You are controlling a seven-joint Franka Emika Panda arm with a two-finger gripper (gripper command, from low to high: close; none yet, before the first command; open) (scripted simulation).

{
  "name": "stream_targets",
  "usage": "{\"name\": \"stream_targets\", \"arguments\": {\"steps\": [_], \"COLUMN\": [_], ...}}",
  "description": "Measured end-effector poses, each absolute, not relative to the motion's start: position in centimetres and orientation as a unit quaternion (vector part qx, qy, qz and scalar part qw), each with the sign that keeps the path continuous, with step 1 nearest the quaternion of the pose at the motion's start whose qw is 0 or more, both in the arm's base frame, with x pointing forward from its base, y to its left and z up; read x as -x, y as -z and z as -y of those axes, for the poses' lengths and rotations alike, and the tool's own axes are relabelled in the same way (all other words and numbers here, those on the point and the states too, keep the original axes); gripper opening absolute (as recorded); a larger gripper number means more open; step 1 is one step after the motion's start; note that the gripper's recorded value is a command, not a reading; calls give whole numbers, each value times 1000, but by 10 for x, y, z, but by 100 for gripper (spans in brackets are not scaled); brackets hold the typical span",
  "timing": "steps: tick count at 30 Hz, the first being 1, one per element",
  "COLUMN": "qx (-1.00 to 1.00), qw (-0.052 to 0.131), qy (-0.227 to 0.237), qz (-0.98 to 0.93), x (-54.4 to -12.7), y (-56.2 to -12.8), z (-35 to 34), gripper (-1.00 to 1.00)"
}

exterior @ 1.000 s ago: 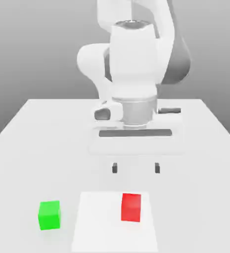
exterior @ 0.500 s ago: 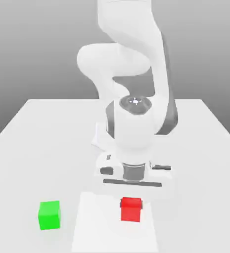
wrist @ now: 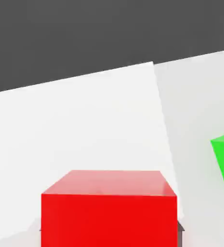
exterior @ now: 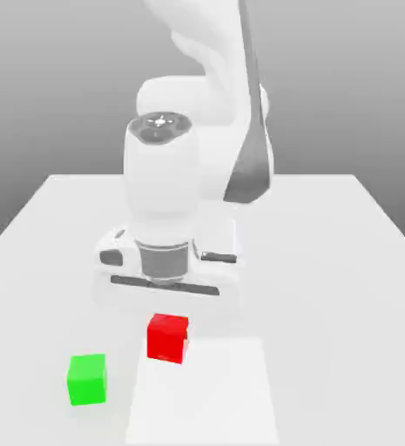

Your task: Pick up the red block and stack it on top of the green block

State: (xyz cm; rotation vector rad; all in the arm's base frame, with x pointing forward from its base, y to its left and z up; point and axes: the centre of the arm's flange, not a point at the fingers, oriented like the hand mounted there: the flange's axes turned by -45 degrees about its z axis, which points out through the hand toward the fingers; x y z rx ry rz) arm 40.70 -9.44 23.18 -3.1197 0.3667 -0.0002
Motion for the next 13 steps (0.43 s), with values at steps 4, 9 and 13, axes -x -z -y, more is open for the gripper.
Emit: {"name": "stream_targets", "arguments": {"steps": [4, 9, 13], "qx": [990, 991, 991], "qw": [0, 1, 0], "qy": [0, 0, 0], "qz": [-140, -135, -135], "x": [-400, -401, -401], "y": [-244, -200, -188], "z": [161, 169, 169], "gripper": [-100, -100, 100]}}
